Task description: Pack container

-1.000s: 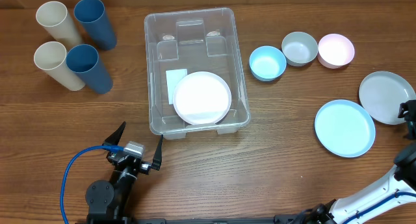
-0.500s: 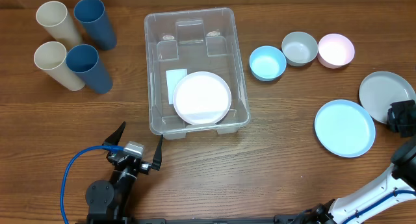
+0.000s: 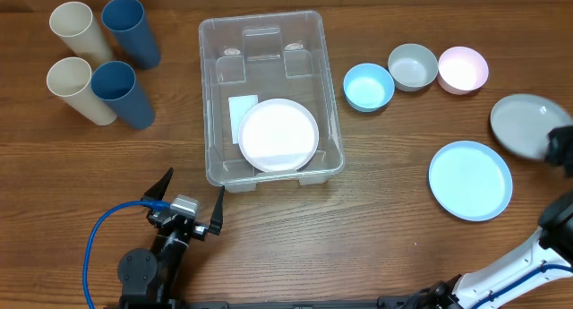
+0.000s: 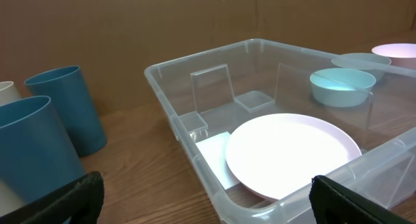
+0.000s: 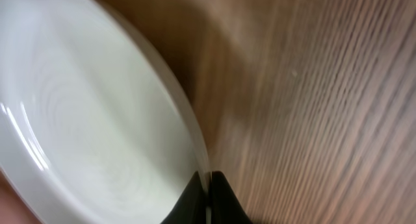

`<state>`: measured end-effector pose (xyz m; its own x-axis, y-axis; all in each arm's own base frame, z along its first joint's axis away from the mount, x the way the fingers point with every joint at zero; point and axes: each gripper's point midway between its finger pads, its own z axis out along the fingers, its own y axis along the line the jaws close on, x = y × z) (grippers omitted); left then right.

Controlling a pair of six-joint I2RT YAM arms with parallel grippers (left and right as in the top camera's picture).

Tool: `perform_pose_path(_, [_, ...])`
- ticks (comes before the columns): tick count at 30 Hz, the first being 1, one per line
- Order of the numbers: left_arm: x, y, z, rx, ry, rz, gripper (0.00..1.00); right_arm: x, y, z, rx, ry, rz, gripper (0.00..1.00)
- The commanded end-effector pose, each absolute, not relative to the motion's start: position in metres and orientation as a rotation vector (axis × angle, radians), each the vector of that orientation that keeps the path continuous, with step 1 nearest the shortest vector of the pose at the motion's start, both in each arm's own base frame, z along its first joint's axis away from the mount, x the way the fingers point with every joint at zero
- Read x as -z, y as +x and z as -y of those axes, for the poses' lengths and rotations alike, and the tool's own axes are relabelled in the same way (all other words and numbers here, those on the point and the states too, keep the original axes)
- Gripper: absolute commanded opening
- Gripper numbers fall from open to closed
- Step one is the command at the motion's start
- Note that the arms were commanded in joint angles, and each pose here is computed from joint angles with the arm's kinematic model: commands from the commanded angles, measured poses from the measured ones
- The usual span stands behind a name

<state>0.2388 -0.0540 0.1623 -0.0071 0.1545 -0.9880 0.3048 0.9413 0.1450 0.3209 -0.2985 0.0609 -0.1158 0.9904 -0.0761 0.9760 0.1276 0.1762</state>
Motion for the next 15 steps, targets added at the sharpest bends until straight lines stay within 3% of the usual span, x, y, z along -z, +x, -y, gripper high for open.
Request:
perform_pose_path(1, [-0.162, 0.239, 0.052, 0.106, 0.365, -1.580, 1.00, -0.180, 0.359, 0.304, -0.250, 1.724, -2.054, 0.04])
perform_pose_path(7, [-0.162, 0.239, 0.052, 0.106, 0.365, -1.580, 1.00, -0.287, 0.412, 0.194, -0.597, 1.277, -2.098, 0.04])
perform_pose_path(11, [-0.162, 0.239, 0.052, 0.106, 0.365, -1.580, 1.00, -0.308, 0.425, 0.064, -0.671, 0.886, -2.318, 0.04])
perform_pose_path(15, [-0.162, 0.239, 0.052, 0.106, 0.365, -1.580, 1.00, -0.294, 0.421, -0.059, -0.618, 0.551, -2.517, 0.04])
